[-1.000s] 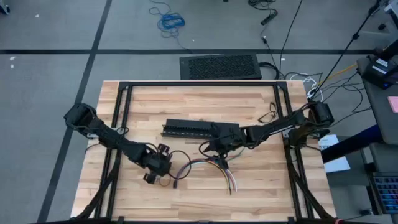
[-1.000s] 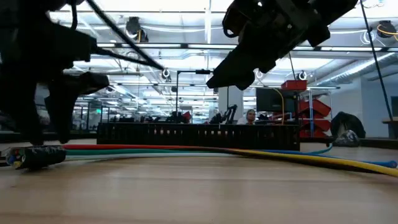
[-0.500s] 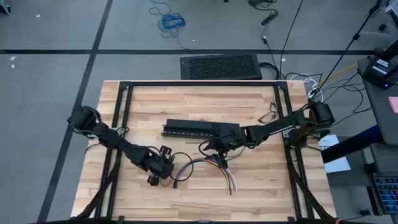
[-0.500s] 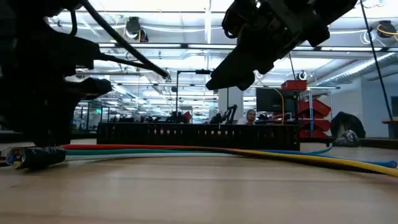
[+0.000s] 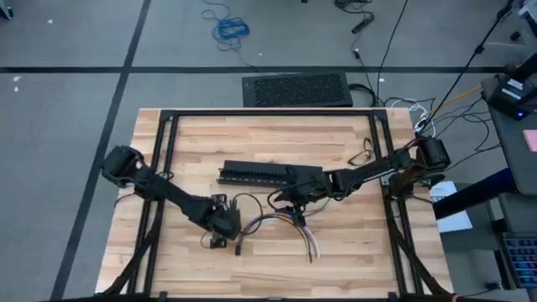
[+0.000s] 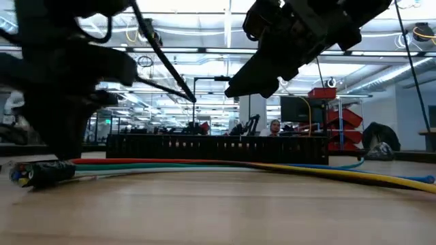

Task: Ziptie cables
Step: Wrap the black zip tie on the cables

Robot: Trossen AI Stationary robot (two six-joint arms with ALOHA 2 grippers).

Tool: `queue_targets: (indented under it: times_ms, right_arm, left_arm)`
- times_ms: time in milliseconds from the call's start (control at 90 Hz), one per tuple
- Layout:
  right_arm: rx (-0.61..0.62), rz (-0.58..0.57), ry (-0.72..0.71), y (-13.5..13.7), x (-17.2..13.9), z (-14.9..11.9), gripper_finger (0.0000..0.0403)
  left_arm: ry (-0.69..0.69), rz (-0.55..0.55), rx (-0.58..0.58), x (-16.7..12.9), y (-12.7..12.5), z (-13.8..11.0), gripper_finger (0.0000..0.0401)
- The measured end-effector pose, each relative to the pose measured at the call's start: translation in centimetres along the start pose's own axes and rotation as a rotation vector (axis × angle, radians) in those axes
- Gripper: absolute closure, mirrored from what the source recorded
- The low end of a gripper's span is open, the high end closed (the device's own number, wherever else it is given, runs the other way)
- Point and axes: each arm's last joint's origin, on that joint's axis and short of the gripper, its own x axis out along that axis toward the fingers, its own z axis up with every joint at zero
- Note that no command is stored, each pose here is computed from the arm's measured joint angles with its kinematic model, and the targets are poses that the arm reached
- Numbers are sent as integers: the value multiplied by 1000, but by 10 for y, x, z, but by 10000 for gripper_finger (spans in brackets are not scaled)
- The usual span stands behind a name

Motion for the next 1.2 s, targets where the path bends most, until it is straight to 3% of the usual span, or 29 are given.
queue_targets:
  times_ms: [233, 356, 600, 800, 922, 1111, 1200]
  right_arm:
    - [-26, -1, 47, 6, 20, -17, 272]
    - [-71, 43, -19, 18, 30, -19, 273]
    - [-134, 18, -177, 22, 25, 3, 273]
    - [-278, -173, -7, 25, 42, 3, 273]
    - [-329, -226, 9, 31, 47, -2, 273]
    - [-292, -227, -100, 31, 46, 5, 273]
    - [-220, -240, -119, 24, 47, 7, 273]
  left_arm:
    - [-55, 3, -63, -50, 6, 36, 401]
    - [-38, 15, -100, -63, 16, 44, 401]
    - [81, -48, -204, -51, 41, 51, 401]
    - [116, -95, -246, -42, 56, 58, 401]
    - [41, -56, -211, -45, 55, 62, 401]
    - [-100, 13, -142, -50, 41, 67, 401]
    - [-140, 32, -121, -51, 33, 67, 401]
